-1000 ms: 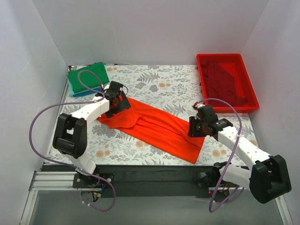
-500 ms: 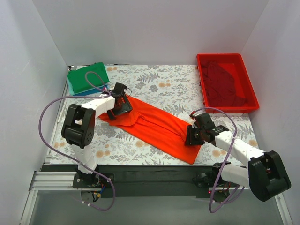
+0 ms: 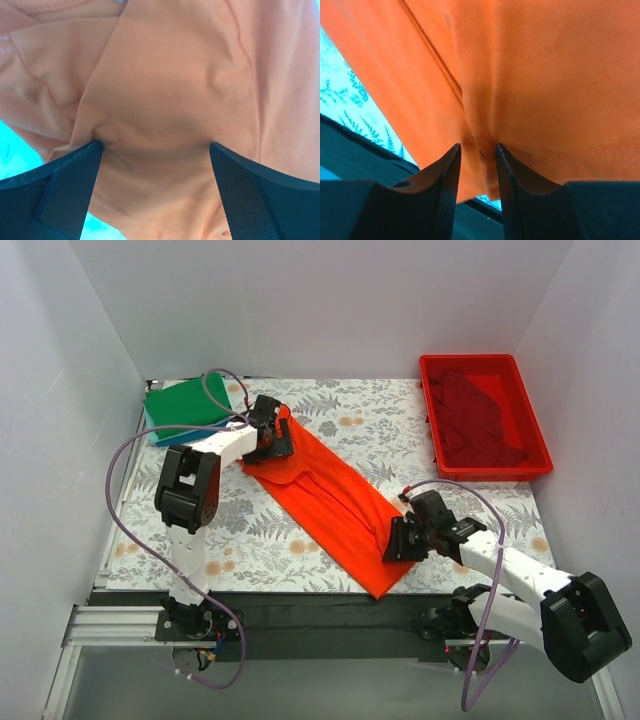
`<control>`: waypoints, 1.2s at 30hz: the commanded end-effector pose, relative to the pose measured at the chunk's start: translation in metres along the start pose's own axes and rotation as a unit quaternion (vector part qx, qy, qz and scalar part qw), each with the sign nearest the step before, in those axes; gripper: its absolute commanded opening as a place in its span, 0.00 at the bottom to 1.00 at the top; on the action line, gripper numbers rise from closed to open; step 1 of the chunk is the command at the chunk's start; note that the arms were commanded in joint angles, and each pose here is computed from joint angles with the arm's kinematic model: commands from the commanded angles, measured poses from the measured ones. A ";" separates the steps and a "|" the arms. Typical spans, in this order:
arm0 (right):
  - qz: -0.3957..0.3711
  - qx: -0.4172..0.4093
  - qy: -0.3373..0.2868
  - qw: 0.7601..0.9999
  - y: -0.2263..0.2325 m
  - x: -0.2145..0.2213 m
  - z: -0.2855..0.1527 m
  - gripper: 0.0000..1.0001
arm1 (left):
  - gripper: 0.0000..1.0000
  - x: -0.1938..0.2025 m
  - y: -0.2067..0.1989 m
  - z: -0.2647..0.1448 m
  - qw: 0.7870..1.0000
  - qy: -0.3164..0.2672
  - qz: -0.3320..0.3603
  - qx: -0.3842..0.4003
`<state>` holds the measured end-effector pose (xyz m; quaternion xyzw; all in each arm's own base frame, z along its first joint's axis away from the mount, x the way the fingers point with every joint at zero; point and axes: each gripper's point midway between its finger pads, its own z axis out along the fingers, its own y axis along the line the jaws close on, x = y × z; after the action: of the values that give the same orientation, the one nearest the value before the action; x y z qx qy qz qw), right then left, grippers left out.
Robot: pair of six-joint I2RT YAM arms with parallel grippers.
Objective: Fold and stack the t-shirts
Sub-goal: Fold the tshirt
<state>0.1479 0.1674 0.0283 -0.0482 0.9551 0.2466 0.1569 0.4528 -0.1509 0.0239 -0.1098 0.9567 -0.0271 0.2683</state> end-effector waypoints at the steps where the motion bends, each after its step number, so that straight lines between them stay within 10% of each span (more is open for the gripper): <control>1: 0.015 -0.019 0.014 1.000 0.016 0.007 -0.002 0.41 | 0.88 0.012 -0.029 0.029 0.996 0.024 0.063 0.060; 11: -0.013 -0.020 0.030 0.999 0.043 0.022 0.003 0.41 | 0.88 -0.019 -0.073 0.044 0.983 -0.009 0.143 0.114; 23: -0.083 0.000 -0.053 0.995 0.062 -0.023 -0.036 0.41 | 0.89 -0.109 -0.116 -0.069 0.976 -0.124 0.087 0.155; 36: -0.088 0.018 -0.027 0.996 0.033 0.008 -0.018 0.27 | 0.88 -0.035 -0.095 -0.023 0.992 -0.009 -0.050 0.115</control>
<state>0.1316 0.1896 0.0616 -0.1182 0.9473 0.2207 0.2000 0.4944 -0.2337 0.0650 -0.0859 0.9431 -0.1322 0.2927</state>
